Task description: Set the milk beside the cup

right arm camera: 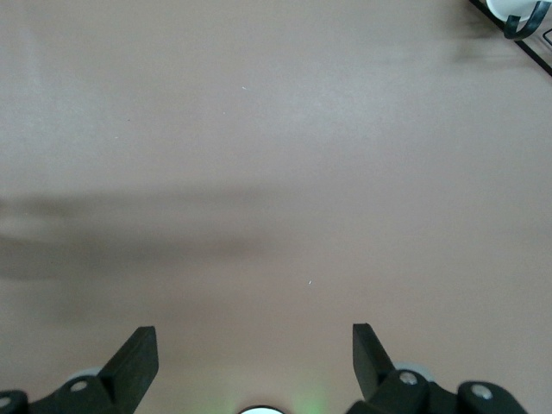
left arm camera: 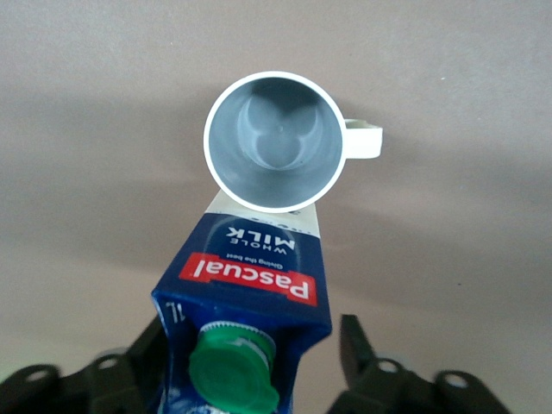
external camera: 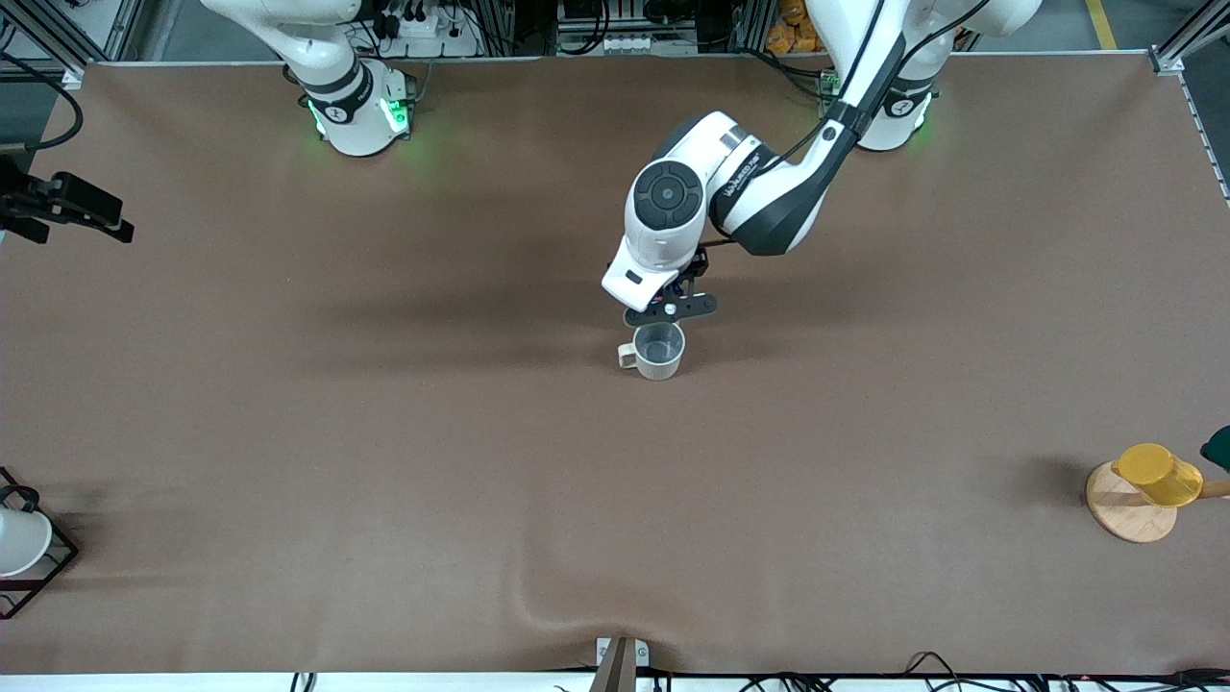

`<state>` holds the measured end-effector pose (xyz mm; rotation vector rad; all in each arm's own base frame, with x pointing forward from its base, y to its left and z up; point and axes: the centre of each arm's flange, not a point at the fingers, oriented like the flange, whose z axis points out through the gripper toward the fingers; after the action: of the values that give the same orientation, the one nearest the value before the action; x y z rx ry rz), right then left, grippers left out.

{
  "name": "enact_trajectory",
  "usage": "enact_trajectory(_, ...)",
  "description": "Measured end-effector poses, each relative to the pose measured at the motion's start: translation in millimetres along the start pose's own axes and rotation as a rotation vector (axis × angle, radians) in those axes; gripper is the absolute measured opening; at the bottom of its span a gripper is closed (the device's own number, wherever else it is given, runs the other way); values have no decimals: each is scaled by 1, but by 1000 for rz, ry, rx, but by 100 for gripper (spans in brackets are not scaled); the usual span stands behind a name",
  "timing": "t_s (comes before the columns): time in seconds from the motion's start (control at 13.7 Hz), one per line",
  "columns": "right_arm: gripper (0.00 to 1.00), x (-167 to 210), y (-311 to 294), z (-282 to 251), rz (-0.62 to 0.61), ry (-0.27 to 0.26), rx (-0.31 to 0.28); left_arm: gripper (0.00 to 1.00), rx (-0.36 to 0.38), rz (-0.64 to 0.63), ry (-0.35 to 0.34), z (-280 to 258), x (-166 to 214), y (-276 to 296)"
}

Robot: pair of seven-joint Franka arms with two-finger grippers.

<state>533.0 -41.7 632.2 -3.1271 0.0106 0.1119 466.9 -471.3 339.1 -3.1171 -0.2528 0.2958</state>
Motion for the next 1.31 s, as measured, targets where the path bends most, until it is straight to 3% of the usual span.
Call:
enact_trajectory(0.07, 100, 0, 0, 0, 0, 1, 0, 99, -8, 1, 7, -7, -1, 0)
enact_trajectory(0.36, 100, 0, 0, 0, -1, 1, 0, 100, -43, -14, 39, -65, -4, -18)
enact_trajectory(0.66, 100, 0, 0, 0, -1, 2, 0, 100, -93, -114, 96, -136, 34, -82)
enact_trajectory(0.95, 100, 1, 0, 0, -1, 4, 0, 100, -17, -131, 203, -174, 80, -159)
enact_trajectory(1.31, 100, 4, 0, -2, -2, 30, -2, 100, 28, -86, 170, -212, 96, -241)
